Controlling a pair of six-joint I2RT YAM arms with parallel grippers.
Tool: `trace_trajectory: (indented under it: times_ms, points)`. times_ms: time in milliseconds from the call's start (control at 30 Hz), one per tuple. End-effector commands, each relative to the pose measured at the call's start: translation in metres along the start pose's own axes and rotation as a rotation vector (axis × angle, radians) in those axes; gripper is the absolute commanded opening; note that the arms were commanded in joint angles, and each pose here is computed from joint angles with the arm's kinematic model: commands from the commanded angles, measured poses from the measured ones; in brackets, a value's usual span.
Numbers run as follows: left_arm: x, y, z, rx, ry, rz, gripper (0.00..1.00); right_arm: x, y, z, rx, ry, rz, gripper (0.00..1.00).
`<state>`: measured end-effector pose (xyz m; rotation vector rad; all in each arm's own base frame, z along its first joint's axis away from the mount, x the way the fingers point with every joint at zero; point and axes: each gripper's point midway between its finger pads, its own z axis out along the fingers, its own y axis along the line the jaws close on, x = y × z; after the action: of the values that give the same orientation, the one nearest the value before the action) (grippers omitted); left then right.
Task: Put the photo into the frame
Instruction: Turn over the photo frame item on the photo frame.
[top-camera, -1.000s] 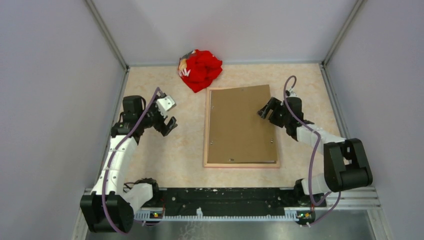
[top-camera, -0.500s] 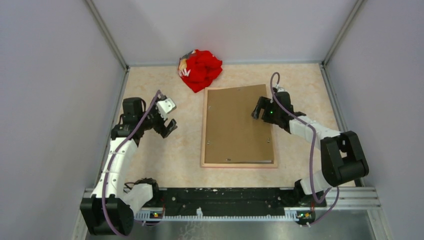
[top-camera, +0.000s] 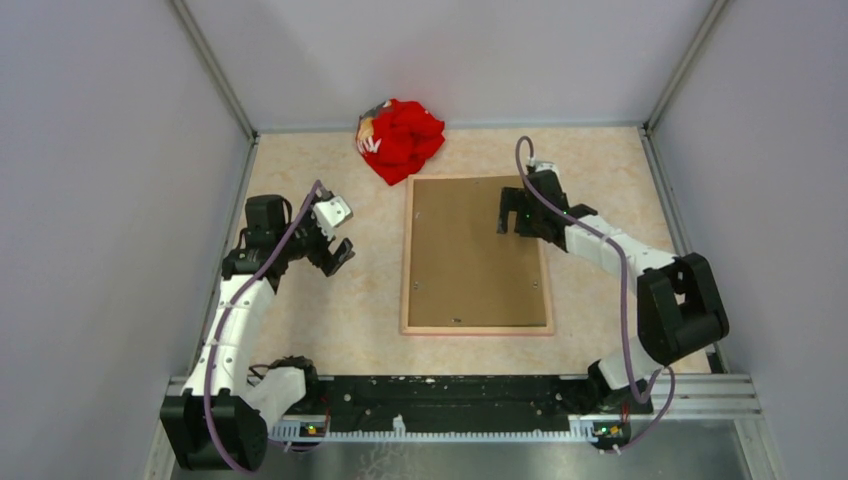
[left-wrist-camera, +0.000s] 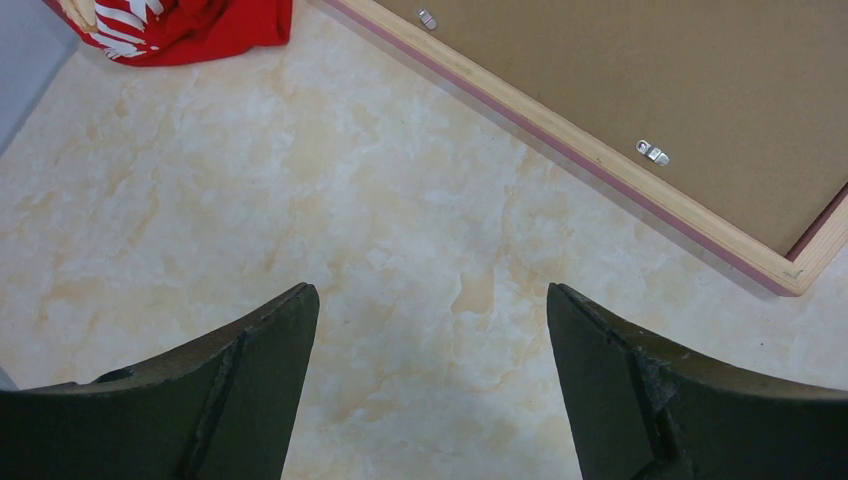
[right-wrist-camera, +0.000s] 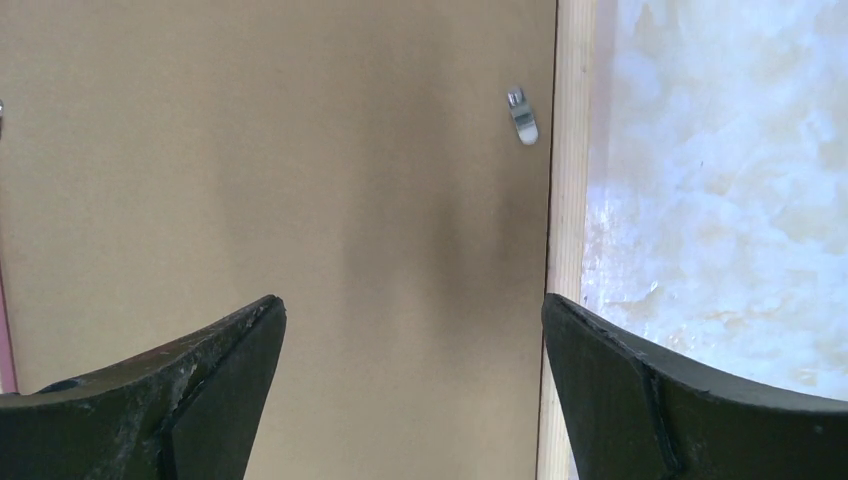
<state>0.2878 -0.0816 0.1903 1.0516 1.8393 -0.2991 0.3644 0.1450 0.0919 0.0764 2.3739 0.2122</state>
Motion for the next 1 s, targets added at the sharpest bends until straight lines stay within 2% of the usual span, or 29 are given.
trace_trajectory:
  times_ms: [0,233,533,600,667,800,833,967]
  points:
    - [-0.006,-0.004,0.0,0.024,-0.026,0.017,0.91,-0.026,0.011,-0.008,0.062,-0.042,-0.101,0.99]
    - [-0.005,-0.003,0.0,0.017,-0.019,0.01,0.91,-0.038,0.02,-0.014,0.065,-0.078,-0.113,0.99]
    - [-0.008,-0.005,0.012,0.073,-0.031,-0.106,0.9,-0.072,0.057,-0.053,-0.092,-0.149,-0.045,0.98]
    - [-0.009,-0.008,0.019,0.116,-0.043,-0.142,0.88,-0.072,0.068,-0.06,-0.129,-0.127,-0.029,0.93]
    - [-0.013,-0.015,0.031,0.173,-0.043,-0.186,0.86,-0.067,0.08,-0.067,-0.186,-0.093,0.019,0.82]
    - [-0.012,-0.023,0.057,0.253,-0.004,-0.255,0.83,-0.045,0.109,-0.078,-0.333,-0.074,0.103,0.5]
    - [-0.013,-0.027,0.065,0.273,0.003,-0.274,0.82,-0.036,0.115,-0.079,-0.357,-0.071,0.115,0.44]
    - [-0.005,-0.041,0.094,0.344,0.04,-0.32,0.75,0.013,0.149,-0.078,-0.459,-0.01,0.144,0.42]
